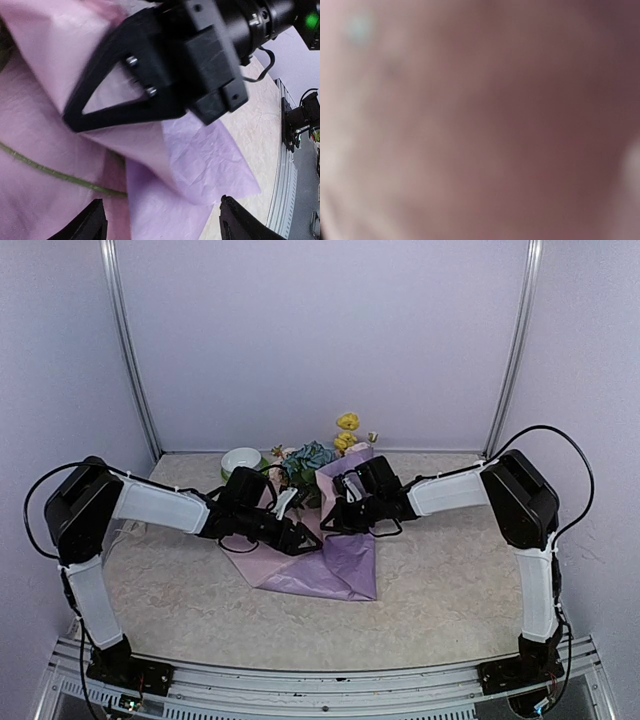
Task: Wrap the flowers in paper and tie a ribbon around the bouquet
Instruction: Fold the one-fourth-folded wrapping paper at the center of the board, then pass from the right arm to the left
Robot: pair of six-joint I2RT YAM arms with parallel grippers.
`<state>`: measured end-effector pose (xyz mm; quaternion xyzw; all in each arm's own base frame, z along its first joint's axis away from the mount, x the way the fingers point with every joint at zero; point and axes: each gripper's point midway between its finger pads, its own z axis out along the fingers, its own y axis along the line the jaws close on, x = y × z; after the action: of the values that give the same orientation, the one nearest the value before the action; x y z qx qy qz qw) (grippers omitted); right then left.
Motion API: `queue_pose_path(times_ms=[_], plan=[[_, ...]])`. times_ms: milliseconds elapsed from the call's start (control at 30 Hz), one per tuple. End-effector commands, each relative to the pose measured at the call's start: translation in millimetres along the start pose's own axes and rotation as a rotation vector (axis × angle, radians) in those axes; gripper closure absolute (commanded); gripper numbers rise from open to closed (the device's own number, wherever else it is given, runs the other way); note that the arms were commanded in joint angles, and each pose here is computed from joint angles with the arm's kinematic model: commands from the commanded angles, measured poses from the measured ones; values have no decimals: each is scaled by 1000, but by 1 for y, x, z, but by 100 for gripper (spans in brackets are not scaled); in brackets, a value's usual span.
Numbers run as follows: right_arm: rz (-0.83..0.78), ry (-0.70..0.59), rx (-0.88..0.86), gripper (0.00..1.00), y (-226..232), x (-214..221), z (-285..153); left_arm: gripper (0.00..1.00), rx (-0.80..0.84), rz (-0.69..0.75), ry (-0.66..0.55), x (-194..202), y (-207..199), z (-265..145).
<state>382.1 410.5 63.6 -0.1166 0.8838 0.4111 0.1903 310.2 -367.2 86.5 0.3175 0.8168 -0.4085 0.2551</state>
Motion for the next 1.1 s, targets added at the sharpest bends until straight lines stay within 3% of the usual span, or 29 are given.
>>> queue_pose_path(times_ms=[0,200,433,667,700,767,800,933,1067], plan=[[11,-4,5,97,3,-4,3,24,-84,72,22,-18,-12,20],[12,-12,3,97,4,-6,2,27,-260,96,128,-9,10,43],[3,-20,-8,97,10,-8,-2,49,-429,92,122,-14,36,39],[-4,-29,-14,97,13,-11,-4,50,-462,119,134,-9,40,38],[-6,-29,-17,97,14,-12,-4,60,-466,117,128,-9,41,37],[-14,-27,-17,96,15,-12,-5,92,-465,111,118,-10,42,35],[-25,-29,-16,94,17,-13,-8,99,-460,106,113,-9,43,34],[-113,-48,-10,79,31,-21,-25,100,-407,49,103,-1,50,30],[-252,-43,-42,55,54,-19,-53,100,-314,-84,67,12,67,23]])
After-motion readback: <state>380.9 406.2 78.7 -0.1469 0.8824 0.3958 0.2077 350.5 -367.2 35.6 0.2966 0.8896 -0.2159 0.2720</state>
